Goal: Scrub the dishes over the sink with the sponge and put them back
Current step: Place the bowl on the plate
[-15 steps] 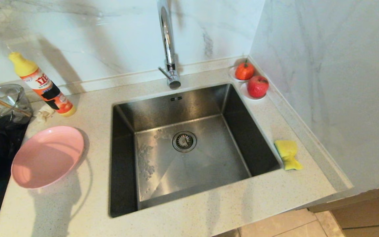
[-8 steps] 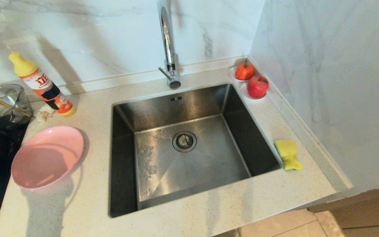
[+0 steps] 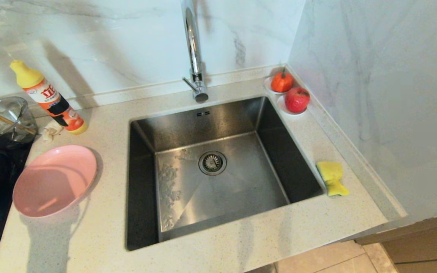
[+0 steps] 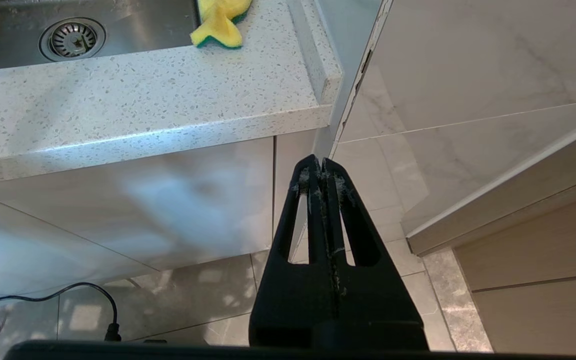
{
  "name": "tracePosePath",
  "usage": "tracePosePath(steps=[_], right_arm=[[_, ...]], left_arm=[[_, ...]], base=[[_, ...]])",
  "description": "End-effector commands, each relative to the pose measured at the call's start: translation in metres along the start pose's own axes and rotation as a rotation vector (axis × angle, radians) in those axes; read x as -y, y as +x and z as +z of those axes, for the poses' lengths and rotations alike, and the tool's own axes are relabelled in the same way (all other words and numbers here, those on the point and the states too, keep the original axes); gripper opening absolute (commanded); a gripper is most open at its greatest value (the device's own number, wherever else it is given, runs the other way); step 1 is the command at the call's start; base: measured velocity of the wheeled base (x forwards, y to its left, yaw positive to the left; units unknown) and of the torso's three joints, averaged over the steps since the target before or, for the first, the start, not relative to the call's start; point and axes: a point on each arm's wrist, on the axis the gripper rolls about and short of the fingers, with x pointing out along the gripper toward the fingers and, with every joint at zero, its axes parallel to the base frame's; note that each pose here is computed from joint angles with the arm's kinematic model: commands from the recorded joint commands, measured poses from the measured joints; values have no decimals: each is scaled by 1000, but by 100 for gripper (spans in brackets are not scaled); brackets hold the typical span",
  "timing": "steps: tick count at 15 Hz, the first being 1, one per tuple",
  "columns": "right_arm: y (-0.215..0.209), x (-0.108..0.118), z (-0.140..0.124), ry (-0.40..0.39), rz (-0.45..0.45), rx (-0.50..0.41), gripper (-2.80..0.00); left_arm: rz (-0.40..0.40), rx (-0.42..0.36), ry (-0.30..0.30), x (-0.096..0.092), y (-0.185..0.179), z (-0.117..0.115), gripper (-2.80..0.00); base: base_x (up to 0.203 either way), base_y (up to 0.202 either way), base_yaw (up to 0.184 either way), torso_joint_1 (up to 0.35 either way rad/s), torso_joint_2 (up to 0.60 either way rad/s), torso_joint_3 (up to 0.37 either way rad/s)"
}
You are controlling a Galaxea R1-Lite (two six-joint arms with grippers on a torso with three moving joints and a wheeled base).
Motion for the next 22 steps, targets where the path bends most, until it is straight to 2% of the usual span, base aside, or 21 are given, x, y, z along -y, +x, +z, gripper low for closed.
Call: tracePosePath(steps=[1, 3, 5, 8, 11, 14, 22], right_arm=[[0, 0, 0, 0, 0, -1, -280], [0, 0, 0, 0, 0, -1, -280], [0, 0, 0, 0, 0, -2, -280], [0, 0, 0, 0, 0, -1, -280], [0, 0, 0, 0, 0, -1, -280], [0, 0, 0, 0, 0, -1, -280], [0, 0, 0, 0, 0, -1, -280]], left_arm=[[-7, -5, 49, -4, 9, -2, 0], [-34, -26, 97, -7, 19, -8, 0], [-85, -28, 110, -9, 26, -11, 0], [-138, 26, 129, -12, 33, -6, 0], [-142, 42, 138, -13, 37, -4, 0], [-167, 12, 139, -14, 47, -11, 0], [-171, -6, 134, -17, 54, -16, 0]], base=[[0, 0, 0, 0, 0, 0], [0, 0, 0, 0, 0, 0], [0, 0, 0, 0, 0, 0], [0, 0, 0, 0, 0, 0], [0, 0, 0, 0, 0, 0], [0, 0, 0, 0, 0, 0], [0, 0, 0, 0, 0, 0]])
